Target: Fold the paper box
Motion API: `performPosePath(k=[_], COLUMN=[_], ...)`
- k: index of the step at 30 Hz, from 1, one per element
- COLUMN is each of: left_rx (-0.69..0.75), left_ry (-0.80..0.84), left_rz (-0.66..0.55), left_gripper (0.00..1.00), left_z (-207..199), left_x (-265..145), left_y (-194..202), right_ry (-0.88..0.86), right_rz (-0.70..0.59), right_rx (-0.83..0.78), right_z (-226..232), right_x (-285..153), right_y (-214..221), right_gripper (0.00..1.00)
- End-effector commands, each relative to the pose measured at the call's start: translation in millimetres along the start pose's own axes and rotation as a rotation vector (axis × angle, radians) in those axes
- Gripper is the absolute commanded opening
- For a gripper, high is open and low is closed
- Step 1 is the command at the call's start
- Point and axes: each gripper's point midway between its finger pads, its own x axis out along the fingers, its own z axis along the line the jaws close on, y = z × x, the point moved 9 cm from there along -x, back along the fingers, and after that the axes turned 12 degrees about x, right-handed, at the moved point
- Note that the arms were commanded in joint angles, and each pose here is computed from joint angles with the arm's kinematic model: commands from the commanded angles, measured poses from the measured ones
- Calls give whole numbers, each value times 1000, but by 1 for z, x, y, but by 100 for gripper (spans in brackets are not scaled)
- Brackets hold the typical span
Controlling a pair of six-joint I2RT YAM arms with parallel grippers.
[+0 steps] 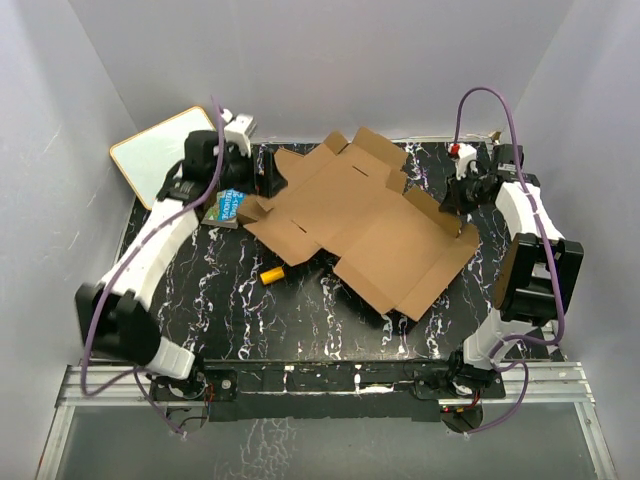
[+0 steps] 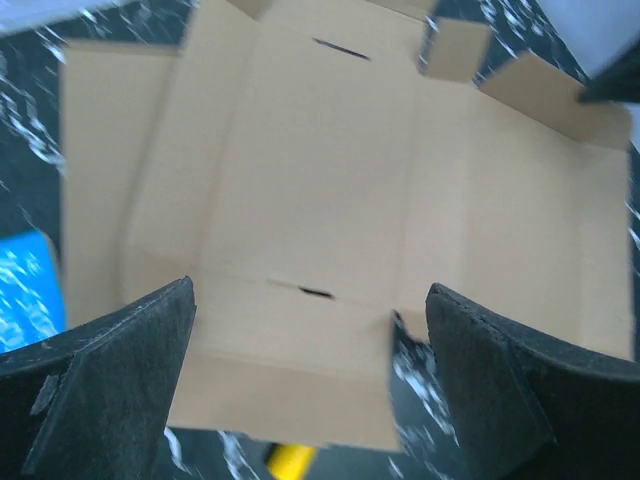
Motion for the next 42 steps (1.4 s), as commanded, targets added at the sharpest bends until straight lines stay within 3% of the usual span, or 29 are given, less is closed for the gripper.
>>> performPosePath(k=[1, 6, 15, 22, 26, 33, 37, 42], left_rx=[-1, -123, -117, -261, -322, -342, -345, -321], left_ry=[-25, -4, 144, 307, 345, 280, 273, 255], left_rz=[85, 289, 96, -22, -3, 95, 131, 137], left_gripper=[97, 93, 91, 91, 83, 77, 67, 65], left_z=[60, 112, 124, 121, 122, 126, 127, 125], left_x=[46, 113, 161, 183, 193, 200, 204, 202], left_y=[-10, 11, -5, -12, -2, 23, 29, 23], right_ry=[96, 165, 163, 146, 137, 138, 137, 143], right_rz=[-11, 25, 11, -20, -36, -75, -98, -113], right_rx=[-95, -122, -172, -215, -238, -279, -292, -303], right_z=[-24, -48, -56, -51, -47, -42, -40, -37], right_x=[0, 13, 19, 15, 10, 1, -4, -12], right_y=[-28, -36, -44, -47, -50, -62, -70, -78], right_gripper=[8, 8, 8, 8, 8, 8, 8, 8])
